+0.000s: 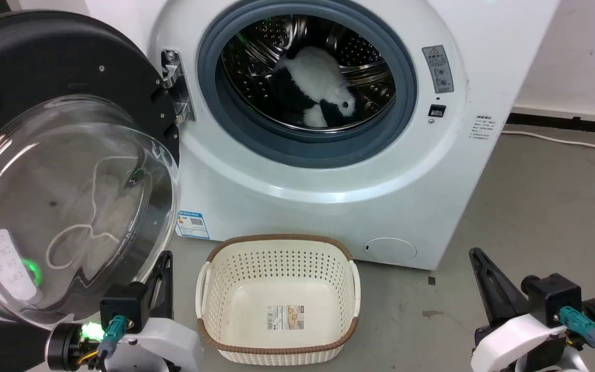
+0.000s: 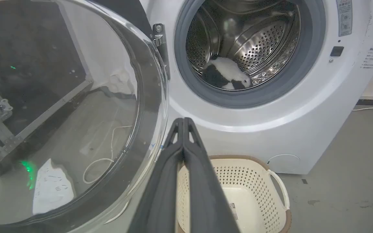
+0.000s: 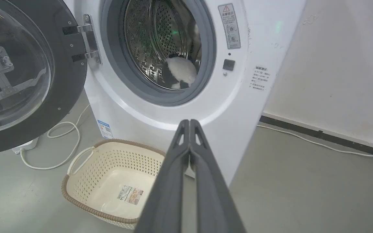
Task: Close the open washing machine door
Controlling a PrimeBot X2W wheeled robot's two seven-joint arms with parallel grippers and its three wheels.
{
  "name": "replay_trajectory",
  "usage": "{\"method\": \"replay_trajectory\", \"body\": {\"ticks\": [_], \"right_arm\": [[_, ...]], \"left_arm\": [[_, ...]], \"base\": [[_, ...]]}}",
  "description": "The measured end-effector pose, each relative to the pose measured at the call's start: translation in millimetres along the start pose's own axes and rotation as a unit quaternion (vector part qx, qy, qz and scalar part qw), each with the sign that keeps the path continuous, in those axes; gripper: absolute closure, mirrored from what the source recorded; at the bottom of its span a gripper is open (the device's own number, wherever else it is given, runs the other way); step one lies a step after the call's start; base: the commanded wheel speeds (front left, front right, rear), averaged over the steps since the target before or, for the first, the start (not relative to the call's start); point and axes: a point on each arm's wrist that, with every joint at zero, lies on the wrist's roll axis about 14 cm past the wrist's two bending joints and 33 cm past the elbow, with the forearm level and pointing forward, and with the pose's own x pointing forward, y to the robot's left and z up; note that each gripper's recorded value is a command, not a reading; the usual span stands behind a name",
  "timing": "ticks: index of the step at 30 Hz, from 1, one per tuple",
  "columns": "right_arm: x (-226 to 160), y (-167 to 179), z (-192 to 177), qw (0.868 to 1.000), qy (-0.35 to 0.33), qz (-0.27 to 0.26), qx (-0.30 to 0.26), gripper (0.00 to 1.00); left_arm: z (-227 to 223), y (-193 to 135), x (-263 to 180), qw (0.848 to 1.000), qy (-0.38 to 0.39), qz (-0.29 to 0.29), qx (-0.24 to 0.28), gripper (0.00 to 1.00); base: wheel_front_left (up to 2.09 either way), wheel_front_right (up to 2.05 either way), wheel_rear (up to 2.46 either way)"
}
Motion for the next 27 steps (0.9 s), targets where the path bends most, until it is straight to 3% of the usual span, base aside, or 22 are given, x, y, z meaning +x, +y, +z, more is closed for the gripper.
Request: {"method": "replay_trajectory", "body": {"ticks": [27], "right_arm": [[0.0, 0.1, -0.1, 1.000, 0.000, 0.000, 0.000, 1.00]], "left_arm": [[0.0, 0.0, 0.0, 1.000, 0.000, 0.000, 0.000, 1.00]], "base": [[0.00, 0.00, 0.00]]}}
